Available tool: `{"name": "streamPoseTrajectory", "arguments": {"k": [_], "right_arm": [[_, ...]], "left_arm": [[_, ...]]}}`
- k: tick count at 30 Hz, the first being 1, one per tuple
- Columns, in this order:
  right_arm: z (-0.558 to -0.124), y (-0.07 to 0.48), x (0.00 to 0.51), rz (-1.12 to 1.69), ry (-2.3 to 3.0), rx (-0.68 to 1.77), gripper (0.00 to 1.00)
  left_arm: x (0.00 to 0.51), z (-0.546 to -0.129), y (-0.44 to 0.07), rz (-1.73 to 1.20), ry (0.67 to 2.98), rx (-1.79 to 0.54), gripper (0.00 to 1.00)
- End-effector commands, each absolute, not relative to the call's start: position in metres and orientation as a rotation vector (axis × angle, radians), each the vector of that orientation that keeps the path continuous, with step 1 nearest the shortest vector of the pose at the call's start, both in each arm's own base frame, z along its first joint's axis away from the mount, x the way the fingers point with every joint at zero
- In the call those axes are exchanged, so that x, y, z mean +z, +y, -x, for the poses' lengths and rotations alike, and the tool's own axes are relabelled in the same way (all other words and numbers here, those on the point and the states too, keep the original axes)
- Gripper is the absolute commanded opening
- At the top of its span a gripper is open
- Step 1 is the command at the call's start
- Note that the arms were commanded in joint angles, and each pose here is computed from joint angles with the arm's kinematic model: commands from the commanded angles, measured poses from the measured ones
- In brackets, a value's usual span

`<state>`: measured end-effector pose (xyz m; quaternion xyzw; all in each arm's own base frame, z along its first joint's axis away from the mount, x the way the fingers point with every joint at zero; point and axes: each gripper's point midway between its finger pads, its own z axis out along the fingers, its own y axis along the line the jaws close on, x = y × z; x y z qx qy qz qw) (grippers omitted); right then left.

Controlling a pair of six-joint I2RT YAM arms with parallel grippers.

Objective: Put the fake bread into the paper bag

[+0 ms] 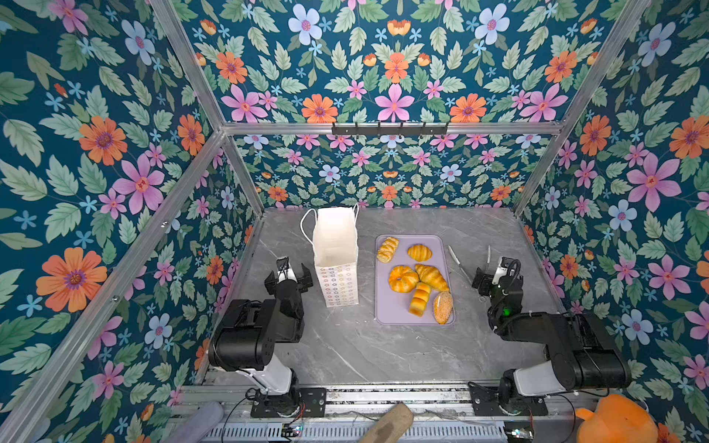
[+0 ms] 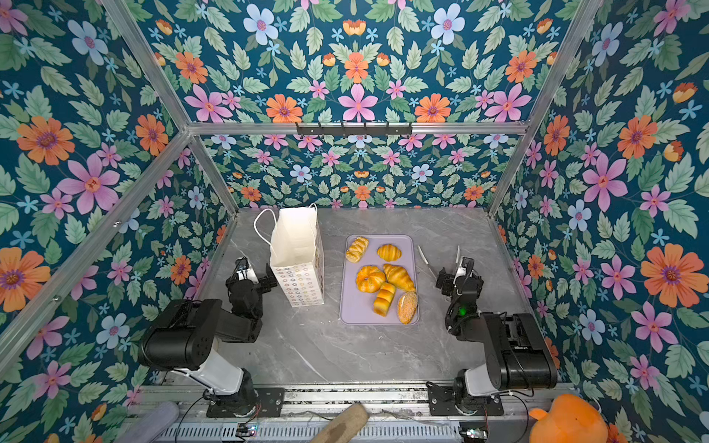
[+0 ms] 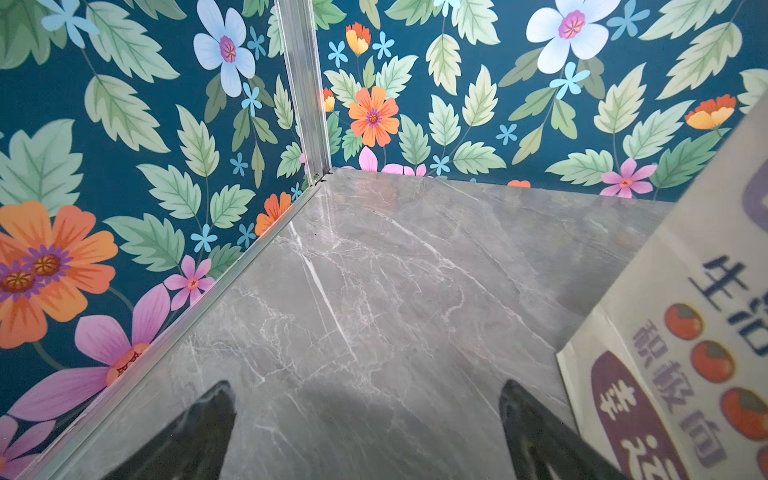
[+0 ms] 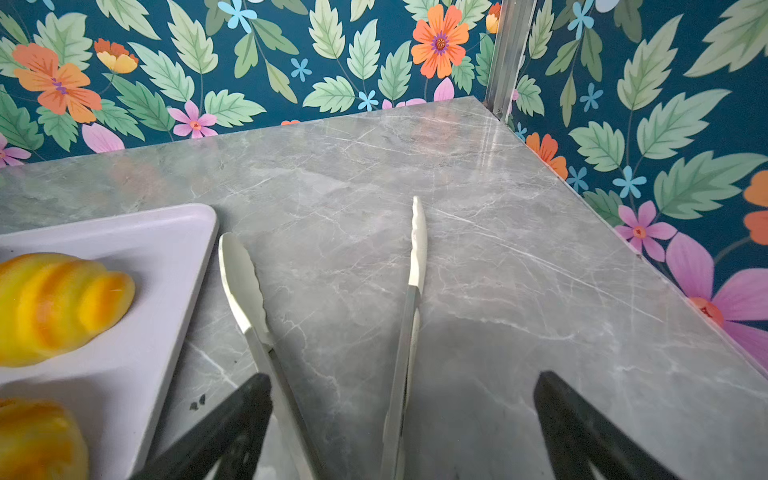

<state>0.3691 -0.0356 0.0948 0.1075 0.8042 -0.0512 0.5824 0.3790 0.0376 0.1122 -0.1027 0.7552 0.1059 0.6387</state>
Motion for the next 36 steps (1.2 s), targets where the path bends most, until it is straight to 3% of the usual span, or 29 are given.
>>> {"name": "streamPoseTrajectory", "arguments": {"k": [1,23,36], "right_arm": [[-0.372,-0.034,0.101,-0.248,1.853,-0.108,0.99],[-0.372,-0.034,0.101,-0.248,1.852,-0.105,0.99],[-0.354,-0.035,0.139,-0.314,1.886,-0.073,0.99]], "left_arm": [[0.115,-0.379,0.039,0.249,1.712,0.242,1.0],[0.114,-0.379,0.039,0.248,1.712,0.242,1.0],[0.181,-0.333,0.059,0.393,1.56,0.266,1.0]]}}
